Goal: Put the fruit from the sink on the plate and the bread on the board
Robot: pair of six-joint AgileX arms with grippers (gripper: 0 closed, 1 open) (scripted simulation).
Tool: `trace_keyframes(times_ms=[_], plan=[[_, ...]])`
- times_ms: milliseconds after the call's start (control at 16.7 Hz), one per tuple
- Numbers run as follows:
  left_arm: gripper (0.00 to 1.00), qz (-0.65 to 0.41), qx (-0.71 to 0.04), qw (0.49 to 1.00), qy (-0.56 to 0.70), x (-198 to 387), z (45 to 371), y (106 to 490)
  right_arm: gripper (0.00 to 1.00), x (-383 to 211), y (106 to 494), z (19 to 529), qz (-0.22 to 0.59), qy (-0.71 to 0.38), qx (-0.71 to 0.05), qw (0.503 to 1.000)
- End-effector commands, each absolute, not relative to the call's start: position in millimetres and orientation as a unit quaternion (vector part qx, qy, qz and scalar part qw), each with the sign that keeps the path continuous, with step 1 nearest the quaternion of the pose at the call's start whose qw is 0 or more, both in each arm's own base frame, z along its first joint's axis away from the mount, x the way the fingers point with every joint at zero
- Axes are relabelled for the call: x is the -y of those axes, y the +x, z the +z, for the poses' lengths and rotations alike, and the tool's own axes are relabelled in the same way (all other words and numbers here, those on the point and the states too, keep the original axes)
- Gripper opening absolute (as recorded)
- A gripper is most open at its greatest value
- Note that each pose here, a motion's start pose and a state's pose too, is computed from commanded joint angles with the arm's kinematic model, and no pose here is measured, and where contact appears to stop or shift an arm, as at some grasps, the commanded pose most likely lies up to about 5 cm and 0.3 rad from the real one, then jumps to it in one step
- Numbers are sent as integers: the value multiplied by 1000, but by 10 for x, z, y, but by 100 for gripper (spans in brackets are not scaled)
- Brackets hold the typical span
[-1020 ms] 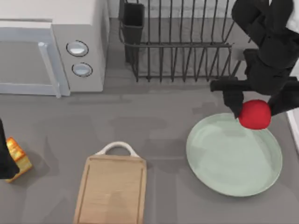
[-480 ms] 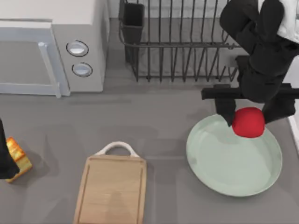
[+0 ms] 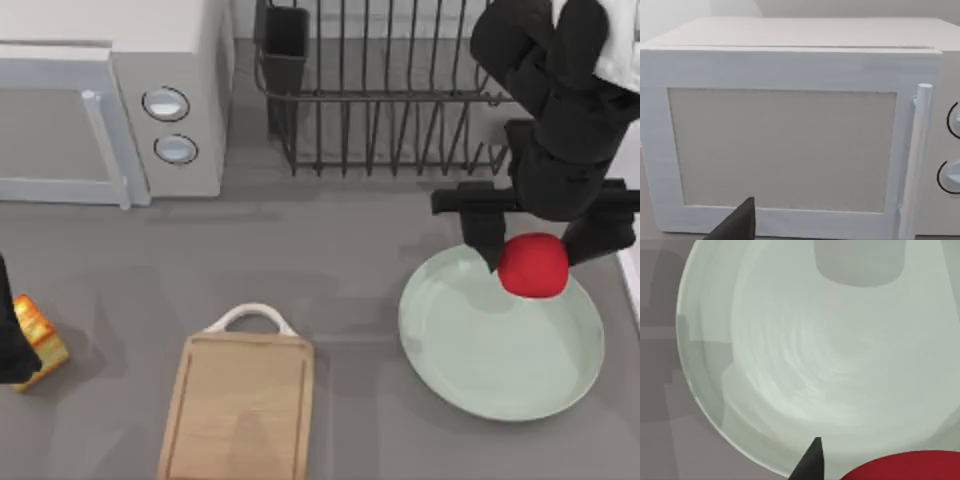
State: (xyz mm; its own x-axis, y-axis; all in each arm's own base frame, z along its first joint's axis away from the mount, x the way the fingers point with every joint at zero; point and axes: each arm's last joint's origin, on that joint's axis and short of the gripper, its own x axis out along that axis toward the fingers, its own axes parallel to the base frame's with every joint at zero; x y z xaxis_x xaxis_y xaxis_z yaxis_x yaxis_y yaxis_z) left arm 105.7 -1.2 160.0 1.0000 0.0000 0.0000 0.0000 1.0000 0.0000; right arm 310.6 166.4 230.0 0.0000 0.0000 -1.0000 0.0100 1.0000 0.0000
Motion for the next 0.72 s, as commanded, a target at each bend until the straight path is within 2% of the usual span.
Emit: trace_keyframes(times_ms=[240,720], plan=[[100,0,0,1000,0,12,1600,1057,98,-1664,3106,2300,-4,4,-707,707],[100,0,0,1000,0,12,1600,1057,100,-1664,3106,2300,-4,4,-707,707]])
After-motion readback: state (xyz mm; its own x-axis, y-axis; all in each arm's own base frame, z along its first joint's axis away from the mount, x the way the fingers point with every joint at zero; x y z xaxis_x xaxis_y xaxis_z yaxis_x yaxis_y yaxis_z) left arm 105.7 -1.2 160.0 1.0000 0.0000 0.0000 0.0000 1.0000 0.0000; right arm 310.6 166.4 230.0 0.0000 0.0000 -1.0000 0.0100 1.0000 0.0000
